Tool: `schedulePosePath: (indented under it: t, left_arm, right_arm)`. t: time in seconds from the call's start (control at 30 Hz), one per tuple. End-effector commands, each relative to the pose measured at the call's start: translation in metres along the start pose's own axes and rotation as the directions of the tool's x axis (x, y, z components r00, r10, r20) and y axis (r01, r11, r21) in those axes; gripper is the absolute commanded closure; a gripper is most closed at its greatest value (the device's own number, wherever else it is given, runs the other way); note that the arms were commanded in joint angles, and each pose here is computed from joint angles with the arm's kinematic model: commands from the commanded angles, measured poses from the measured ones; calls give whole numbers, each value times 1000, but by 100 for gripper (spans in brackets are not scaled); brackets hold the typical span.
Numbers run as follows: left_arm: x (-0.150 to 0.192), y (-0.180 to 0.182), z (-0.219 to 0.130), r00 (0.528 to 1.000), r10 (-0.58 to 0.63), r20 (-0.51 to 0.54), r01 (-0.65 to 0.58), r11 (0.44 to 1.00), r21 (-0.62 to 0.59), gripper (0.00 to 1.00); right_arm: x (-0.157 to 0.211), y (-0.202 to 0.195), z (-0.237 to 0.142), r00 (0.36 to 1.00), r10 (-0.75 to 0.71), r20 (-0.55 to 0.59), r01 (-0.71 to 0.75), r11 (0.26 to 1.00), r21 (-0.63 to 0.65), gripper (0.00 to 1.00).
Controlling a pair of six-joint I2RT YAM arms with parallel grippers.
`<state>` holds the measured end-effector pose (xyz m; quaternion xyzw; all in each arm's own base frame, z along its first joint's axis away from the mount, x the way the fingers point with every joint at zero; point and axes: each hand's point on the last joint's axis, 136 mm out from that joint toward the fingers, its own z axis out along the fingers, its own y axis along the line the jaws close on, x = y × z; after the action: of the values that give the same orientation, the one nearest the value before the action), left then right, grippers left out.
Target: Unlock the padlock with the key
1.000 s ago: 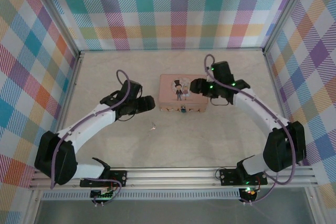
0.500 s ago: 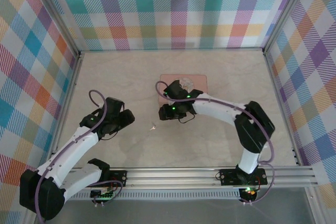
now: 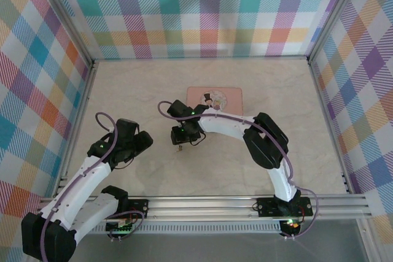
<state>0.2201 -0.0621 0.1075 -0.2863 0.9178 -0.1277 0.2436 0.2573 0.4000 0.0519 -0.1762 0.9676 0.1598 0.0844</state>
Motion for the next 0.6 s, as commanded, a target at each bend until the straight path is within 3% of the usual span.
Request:
schedulePosePath:
  t: [0.0, 0.57]
  left_arm:
    - [6, 8, 2, 1000, -19, -23, 19, 1000, -16, 22]
    - [8, 13, 4, 999, -39, -15, 39, 999, -14, 21]
  right_arm:
    - [15, -9, 9, 998, 7, -67, -1, 997, 81, 55]
    - [29, -14, 37, 993, -4, -118, 22, 988, 152, 65]
